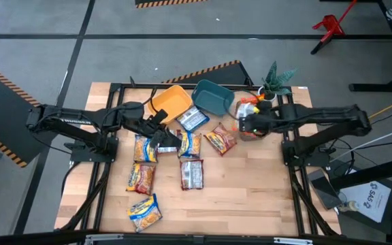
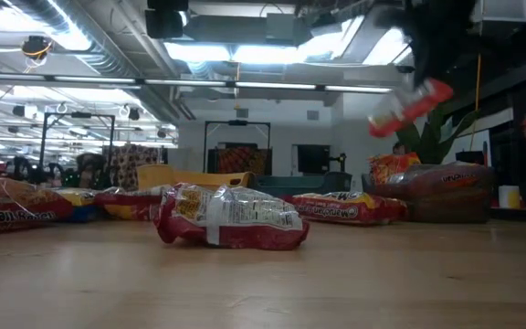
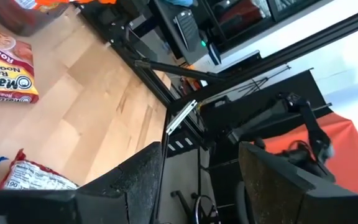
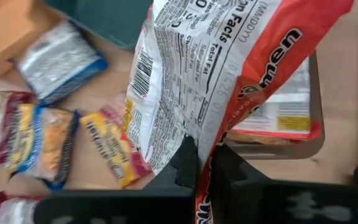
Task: Sort Maruchan noodles
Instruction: Put the orange noodle pack into the black bin
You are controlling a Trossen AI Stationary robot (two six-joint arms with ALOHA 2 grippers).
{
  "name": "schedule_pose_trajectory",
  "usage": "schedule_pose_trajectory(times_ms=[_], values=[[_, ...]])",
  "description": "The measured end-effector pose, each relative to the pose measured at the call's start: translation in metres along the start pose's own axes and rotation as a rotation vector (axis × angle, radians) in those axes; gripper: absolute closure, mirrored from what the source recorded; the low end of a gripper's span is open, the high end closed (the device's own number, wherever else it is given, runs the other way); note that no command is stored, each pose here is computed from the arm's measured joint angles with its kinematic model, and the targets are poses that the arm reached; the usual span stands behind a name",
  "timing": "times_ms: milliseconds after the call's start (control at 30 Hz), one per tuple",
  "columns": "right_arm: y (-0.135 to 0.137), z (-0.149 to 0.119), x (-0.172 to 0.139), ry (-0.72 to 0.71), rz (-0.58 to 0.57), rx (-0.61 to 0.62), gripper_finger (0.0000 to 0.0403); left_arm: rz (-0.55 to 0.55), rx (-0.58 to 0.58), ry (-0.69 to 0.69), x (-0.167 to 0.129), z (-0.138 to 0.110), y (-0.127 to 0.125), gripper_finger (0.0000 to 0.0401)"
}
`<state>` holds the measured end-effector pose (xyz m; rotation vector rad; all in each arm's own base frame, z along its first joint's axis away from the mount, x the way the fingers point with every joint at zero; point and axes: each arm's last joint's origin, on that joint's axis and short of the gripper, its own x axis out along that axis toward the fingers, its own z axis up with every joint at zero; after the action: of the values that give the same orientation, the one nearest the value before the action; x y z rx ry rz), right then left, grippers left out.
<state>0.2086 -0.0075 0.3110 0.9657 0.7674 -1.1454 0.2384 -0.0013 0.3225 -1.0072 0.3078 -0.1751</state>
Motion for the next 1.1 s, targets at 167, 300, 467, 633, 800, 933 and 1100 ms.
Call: schedule_pose_trajectory(times_ms=[167,300,467,633,800,933,1100], values=[[-0.035,0.001,0.027,0.06,0.05,0.092,0.0403,0.015,0.0,-0.019,0.0,0.0,0.001,0.019],[-0.057,0.009,0.035,0.08,0.148,0.159,0.0403,0.015,0.0,-0.019,0.0,0.0,0.001,0.019],[-0.072,0.016,0.03,-0.105,0.23,0.382,0.0403,0.038,0.0,-0.055,0.0,0.002,0.001,0.019],[-0.067,0.012,0.024,-0.223,0.304,0.483,0.0403,0.052,0.002,-0.082,0.0,0.002,0.001,0.019],[-0.061,0.0,0.024,-0.27,0.319,0.577,0.0403,0.057,0.006,-0.09,0.0,0.003,0.002,0.019],[-0.058,-0.013,0.028,-0.341,0.3,0.693,0.0403,0.071,0.02,-0.109,0.0,0.003,0.002,0.019],[-0.052,-0.028,0.039,-0.362,0.245,0.777,0.0403,0.07,0.021,-0.111,0.0,0.003,0.002,0.019]])
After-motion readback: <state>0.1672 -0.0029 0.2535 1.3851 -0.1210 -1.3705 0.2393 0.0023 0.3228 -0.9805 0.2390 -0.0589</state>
